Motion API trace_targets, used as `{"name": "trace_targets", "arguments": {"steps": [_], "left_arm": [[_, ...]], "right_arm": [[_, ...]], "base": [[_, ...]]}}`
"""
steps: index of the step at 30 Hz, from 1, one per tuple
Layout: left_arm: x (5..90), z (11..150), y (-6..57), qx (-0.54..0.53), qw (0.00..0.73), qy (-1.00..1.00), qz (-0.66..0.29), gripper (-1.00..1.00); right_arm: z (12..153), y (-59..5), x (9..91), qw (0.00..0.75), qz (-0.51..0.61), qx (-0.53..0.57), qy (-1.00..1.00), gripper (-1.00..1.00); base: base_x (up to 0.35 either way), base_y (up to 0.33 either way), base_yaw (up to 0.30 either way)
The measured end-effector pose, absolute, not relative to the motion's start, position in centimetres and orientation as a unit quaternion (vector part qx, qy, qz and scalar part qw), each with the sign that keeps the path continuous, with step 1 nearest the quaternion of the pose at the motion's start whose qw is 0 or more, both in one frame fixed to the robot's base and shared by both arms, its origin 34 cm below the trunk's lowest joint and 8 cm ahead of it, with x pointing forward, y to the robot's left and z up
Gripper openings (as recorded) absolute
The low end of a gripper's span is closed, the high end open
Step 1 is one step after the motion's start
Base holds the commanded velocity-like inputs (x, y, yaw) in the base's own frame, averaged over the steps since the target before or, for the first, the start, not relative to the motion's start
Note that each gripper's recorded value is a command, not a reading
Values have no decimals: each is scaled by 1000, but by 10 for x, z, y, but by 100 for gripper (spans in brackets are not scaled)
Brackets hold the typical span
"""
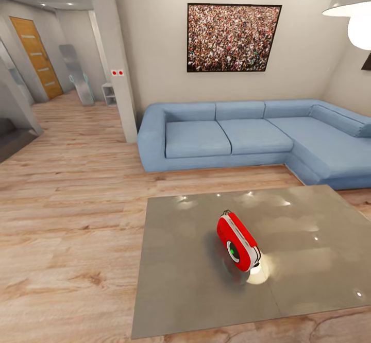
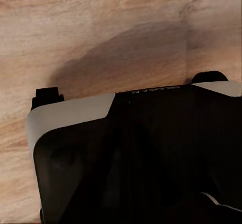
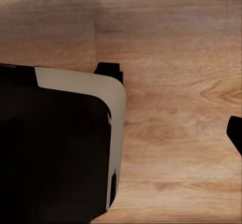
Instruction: Turn on the radio receiver that's on the table in the living room.
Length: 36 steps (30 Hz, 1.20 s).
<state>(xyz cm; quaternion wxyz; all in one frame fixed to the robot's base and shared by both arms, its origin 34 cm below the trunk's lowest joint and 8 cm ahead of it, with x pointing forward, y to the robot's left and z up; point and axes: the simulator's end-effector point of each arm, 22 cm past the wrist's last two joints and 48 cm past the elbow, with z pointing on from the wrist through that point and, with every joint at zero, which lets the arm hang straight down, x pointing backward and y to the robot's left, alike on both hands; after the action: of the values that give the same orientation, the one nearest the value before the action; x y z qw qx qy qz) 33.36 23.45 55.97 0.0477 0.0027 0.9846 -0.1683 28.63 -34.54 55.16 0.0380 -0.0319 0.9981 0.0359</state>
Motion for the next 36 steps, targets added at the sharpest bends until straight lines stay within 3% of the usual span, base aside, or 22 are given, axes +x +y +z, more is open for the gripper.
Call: {"name": "trace_targets", "arguments": {"steps": [18,36], "left_arm": [[293,547,281,-5,26,999,-38,-100],[272,547,302,-10,21,999,29,-100]], "right_arm": [[546,-300,278,38,19,-30,999,100],[547,-287,255,30,25,-30,999,100]], "base": [[0,0,0],[0,0,0]]}}
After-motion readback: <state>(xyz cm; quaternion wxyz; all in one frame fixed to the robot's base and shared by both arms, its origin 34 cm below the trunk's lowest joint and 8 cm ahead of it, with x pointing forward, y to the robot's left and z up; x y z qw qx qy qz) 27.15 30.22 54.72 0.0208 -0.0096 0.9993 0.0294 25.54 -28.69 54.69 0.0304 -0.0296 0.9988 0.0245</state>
